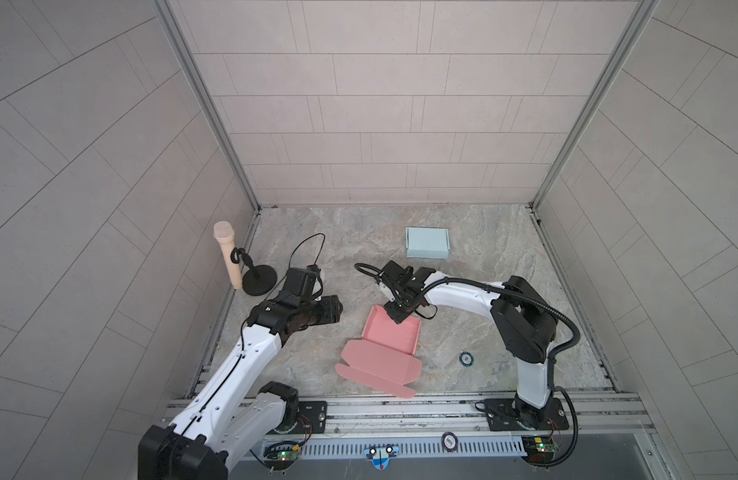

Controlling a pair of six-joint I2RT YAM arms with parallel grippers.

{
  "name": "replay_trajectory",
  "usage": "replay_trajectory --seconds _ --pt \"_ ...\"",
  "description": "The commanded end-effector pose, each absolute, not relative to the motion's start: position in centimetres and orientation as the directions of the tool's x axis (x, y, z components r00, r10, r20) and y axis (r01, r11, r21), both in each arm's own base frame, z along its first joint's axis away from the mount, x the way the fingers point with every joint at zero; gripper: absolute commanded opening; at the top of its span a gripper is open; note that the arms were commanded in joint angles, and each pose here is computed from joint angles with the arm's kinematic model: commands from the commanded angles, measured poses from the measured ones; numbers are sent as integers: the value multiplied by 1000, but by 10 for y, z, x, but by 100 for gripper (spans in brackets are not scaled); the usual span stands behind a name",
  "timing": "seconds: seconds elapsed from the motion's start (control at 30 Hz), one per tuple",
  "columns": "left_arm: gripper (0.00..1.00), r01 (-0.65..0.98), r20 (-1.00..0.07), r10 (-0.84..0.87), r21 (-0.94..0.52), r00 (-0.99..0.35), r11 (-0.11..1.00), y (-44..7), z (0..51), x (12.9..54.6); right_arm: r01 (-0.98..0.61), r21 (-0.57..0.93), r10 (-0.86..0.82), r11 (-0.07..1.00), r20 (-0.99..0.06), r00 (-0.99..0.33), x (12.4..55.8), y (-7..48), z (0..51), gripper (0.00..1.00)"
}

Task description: Fold the paper box

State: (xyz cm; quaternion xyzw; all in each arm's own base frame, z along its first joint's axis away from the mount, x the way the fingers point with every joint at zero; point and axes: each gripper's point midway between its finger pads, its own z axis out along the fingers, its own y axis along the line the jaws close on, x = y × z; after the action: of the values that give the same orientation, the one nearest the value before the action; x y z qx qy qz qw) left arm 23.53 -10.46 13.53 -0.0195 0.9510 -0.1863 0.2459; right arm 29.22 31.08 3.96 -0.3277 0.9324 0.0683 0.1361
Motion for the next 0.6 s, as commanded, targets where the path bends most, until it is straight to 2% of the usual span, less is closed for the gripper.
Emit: replay_trajectory --seconds 0.0,0.27,0.4,0.57 --pt "65 81 -482 -115 -369 -869 926 -106 148 237 -626 -2 -599 780 -297 -744 293 304 42 31" --pt "65 109 -513 -115 -386 -850 916 -109 167 236 -559 -50 -544 828 -315 -777 298 285 43 20" --pt "66 154 -527 -81 -387 -846 909 -121 177 233 -457 -57 -447 888 -344 -826 302 265 44 17" --pt "74 207 -550 -26 -357 -835 911 -138 195 227 -293 -10 -271 956 -411 -870 303 239 45 15"
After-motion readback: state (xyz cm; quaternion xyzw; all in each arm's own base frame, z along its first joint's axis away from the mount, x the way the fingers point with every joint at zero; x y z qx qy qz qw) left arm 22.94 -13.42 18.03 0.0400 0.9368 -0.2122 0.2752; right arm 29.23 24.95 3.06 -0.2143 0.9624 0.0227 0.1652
